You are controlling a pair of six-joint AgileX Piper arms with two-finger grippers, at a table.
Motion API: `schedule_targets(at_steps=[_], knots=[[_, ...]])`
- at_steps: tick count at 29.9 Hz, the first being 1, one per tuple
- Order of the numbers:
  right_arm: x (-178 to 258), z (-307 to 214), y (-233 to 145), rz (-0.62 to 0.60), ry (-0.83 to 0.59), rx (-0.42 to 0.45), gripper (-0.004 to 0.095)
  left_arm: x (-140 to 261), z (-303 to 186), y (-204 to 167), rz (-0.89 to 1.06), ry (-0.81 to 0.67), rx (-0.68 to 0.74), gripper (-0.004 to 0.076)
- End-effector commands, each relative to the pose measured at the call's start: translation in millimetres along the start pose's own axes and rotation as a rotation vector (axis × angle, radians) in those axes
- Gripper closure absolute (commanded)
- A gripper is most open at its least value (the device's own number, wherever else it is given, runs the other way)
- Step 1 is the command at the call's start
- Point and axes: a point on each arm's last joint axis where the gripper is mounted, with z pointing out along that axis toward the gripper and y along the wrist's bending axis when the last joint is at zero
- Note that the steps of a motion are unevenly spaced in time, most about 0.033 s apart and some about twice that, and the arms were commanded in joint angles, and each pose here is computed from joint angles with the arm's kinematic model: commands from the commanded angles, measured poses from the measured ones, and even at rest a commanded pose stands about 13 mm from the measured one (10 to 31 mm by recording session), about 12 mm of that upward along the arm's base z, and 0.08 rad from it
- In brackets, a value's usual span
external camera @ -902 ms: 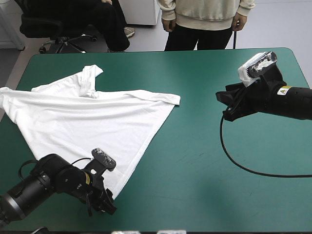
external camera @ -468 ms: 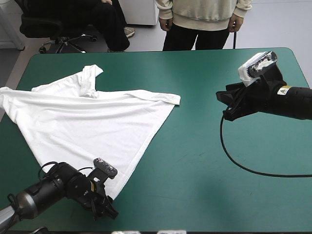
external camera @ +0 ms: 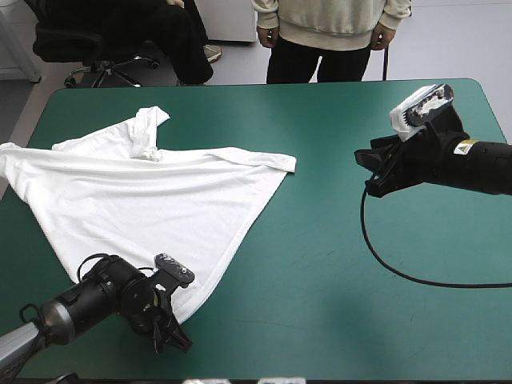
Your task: Fold the cloth
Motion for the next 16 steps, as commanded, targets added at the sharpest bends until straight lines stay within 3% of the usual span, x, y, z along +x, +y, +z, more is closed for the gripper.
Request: schedule_targets(at_steps=[1, 6, 10, 16], knots=[[-7.6, 11.4, -8.9, 0.022, -0.031, -0.001, 0.0558, -1.0, 16.9, -5.1, -0.072, 0.006, 0.057, 0.0741], [-1.6, 67.4, -23.0, -0.046, 0.062, -0.013, 0.0471, -1.1, 16.9, -5.1, -0.086, 0.005, 0.057, 0.0741], [-4.2, 117.3, -24.1, -0.174, 0.101, -0.015, 0.0392, -1.3, 16.9, -5.0, -0.088, 0.003, 0.057, 0.0741], [-10.8, 185.8, -36.1, -0.289, 0.163, 0.000, 0.0379, -1.2, 16.9, -6.1, -0.103, 0.005, 0.068, 0.0741]])
